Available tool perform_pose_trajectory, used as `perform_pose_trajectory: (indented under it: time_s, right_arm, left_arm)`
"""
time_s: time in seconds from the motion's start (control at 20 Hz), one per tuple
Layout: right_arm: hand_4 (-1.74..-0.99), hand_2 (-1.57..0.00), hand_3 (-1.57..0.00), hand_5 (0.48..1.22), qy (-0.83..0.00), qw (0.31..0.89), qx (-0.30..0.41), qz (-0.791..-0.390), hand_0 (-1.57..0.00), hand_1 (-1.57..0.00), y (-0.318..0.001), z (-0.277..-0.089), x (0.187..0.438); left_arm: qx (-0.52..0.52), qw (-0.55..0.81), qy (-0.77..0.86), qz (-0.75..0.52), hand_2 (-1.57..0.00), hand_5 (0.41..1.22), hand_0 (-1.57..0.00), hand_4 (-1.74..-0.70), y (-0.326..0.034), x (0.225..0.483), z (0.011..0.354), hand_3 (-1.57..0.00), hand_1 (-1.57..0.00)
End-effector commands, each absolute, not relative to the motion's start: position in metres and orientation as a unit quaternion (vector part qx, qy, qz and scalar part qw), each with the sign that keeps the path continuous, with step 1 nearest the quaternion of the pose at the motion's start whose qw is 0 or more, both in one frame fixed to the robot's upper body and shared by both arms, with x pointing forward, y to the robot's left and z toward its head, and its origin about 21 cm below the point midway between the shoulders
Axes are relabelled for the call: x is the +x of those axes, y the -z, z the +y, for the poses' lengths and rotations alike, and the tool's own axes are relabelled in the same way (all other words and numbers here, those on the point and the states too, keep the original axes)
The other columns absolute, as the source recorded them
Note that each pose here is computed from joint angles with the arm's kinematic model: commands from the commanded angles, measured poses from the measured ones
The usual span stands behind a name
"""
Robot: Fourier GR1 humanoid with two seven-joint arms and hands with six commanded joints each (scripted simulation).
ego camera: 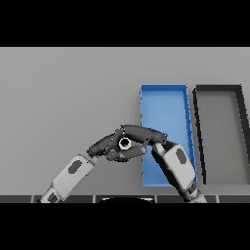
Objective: Pick up the blue pipe and place it into the blue bin.
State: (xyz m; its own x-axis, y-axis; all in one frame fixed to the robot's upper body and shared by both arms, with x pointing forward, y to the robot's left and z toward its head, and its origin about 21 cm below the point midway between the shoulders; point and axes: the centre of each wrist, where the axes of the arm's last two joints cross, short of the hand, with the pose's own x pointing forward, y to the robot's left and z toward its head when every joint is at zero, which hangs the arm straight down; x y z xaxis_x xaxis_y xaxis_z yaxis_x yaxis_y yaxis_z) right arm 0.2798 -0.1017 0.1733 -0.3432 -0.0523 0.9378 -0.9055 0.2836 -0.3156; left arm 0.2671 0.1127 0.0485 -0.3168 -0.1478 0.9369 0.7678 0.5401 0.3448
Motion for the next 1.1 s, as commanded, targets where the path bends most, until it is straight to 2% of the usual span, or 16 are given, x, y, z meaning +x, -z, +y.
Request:
perform_pose_trajectory:
  time_s: [0.0, 0.15, 0.3, 0.55, 0.65, 0.8, 0.9, 1.05]
  right_arm:
    - [-1.485, -1.57, -1.57, 1.219, -0.474, 0.447, 0.356, -0.669, -1.57, -1.57, -0.175, -0.101, 0.281]
    - [-1.487, -1.57, -1.57, 1.22, -0.469, 0.451, 0.352, -0.673, -1.57, -1.57, -0.174, -0.101, 0.283]
    - [-1.491, -1.57, -1.57, 1.22, -0.463, 0.454, 0.354, -0.674, -1.57, -1.57, -0.177, -0.1, 0.284]
    - [-1.493, -1.57, -1.57, 1.221, -0.397, 0.489, 0.45, -0.634, -1.57, -1.57, -0.192, -0.097, 0.29]
    - [-1.494, -1.57, -1.57, 1.221, -0.381, 0.496, 0.466, -0.626, -1.57, -1.57, -0.205, -0.104, 0.295]
    - [-1.492, -1.57, -1.57, 1.221, -0.372, 0.491, 0.461, -0.638, -1.57, -1.57, -0.242, -0.104, 0.302]
    - [-1.494, -1.57, -1.57, 1.221, -0.372, 0.465, 0.46, -0.659, -1.57, -1.57, -0.265, -0.108, 0.302]
    - [-1.496, -1.57, -1.57, 1.221, -0.365, 0.437, 0.433, -0.699, -1.57, -1.57, -0.299, -0.119, 0.32]
  left_arm:
    - [-0.219, 0.539, 0.426, -0.693, -0.07, 0.719, -0.08, -0.83, -0.051, 0.269, 0.115, -0.03, -0.07]
    - [-0.228, 0.552, 0.407, -0.691, -0.04, 0.636, -0.04, -0.84, -0.048, 0.272, 0.116, -0.01, -0.03]
    - [-0.216, 0.589, 0.4, -0.668, -0.02, 0.612, -0.02, -0.87, -0.046, 0.269, 0.119, -0.01, -0.02]
    - [-0.209, 0.596, 0.406, -0.66, -0.01, 0.543, -0.01, -0.87, -0.042, 0.264, 0.121, 0.0, 0.0]
    - [-0.215, 0.591, 0.406, -0.664, 0.0, 0.529, 0.0, -0.87, -0.045, 0.262, 0.122, 0.0, 0.0]
    - [-0.207, 0.601, 0.409, -0.655, 0.0, 0.509, 0.0, -0.87, -0.044, 0.262, 0.117, 0.0, 0.0]
    - [-0.212, 0.595, 0.411, -0.658, 0.0, 0.498, 0.0, -0.86, -0.043, 0.262, 0.119, 0.0, 0.0]
    - [-0.216, 0.592, 0.412, -0.659, 0.0, 0.485, 0.0, -0.87, -0.042, 0.259, 0.123, 0.0, 0.0]
